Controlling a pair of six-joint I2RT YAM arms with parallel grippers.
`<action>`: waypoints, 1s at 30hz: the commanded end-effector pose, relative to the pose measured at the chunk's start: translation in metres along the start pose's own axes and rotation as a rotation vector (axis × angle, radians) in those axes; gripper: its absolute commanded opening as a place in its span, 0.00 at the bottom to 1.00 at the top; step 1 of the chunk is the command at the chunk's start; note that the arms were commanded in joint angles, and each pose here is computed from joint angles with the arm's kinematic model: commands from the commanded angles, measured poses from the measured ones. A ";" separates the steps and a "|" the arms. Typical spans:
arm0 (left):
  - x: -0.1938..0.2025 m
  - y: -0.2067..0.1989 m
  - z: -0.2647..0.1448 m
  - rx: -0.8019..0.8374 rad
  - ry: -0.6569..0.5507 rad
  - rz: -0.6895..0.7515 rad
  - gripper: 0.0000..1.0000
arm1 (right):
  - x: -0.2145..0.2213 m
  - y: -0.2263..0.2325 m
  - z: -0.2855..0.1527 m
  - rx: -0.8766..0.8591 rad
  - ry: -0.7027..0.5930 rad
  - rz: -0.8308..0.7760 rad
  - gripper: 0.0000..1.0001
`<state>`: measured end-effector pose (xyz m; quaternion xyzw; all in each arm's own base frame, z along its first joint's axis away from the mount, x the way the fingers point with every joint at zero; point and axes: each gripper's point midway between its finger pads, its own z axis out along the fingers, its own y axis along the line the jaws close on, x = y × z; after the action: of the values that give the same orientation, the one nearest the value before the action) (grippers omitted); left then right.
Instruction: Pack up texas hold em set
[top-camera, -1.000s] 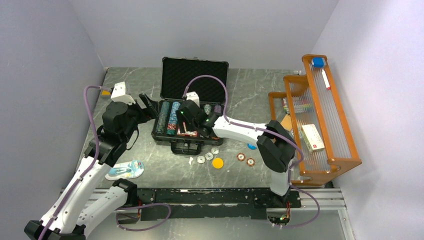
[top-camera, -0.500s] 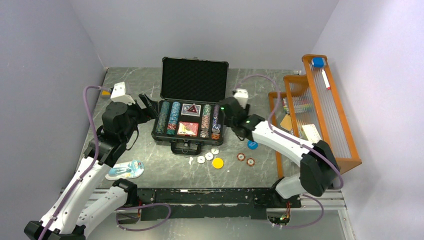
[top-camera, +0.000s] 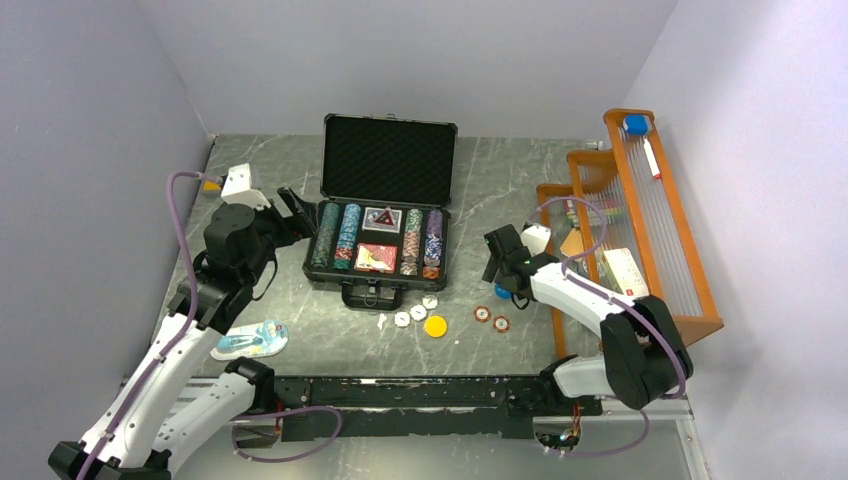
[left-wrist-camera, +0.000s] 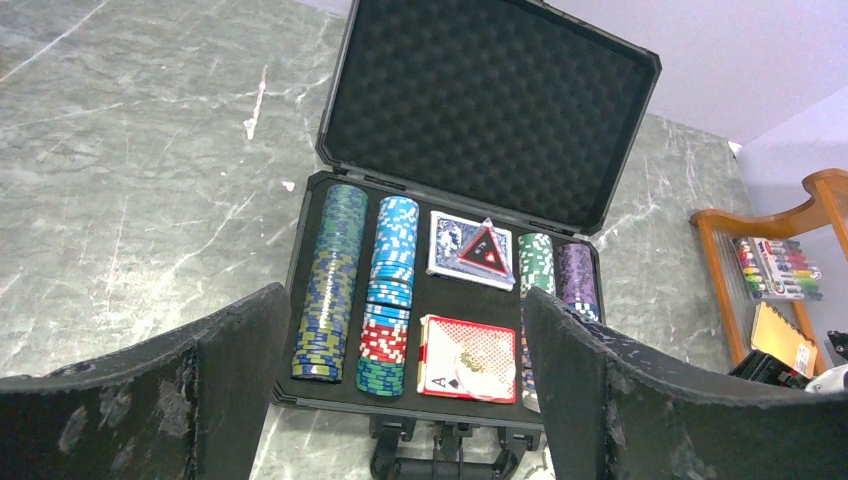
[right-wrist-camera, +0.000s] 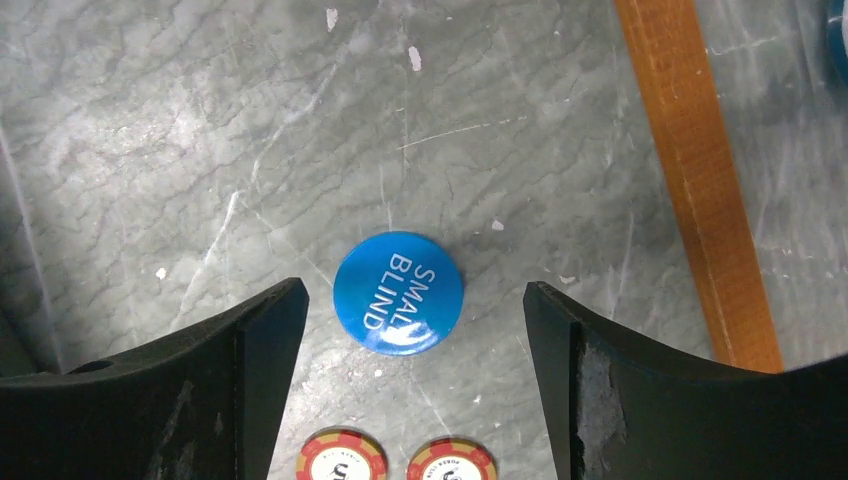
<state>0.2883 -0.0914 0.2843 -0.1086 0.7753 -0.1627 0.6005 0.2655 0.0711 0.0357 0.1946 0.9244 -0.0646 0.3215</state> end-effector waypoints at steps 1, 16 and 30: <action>-0.005 -0.004 -0.001 0.015 -0.017 0.000 0.90 | 0.004 0.005 0.008 -0.011 0.019 0.049 0.82; -0.004 -0.004 0.001 0.013 -0.014 0.005 0.90 | 0.026 0.001 0.024 -0.009 0.085 0.065 0.65; -0.004 -0.002 0.002 0.000 -0.014 0.008 0.90 | -0.011 0.019 0.001 -0.073 0.033 0.044 0.48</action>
<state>0.2898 -0.0919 0.2816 -0.1081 0.7782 -0.1605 0.5974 0.2689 0.0778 0.0157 0.2074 0.9321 -0.0395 0.2943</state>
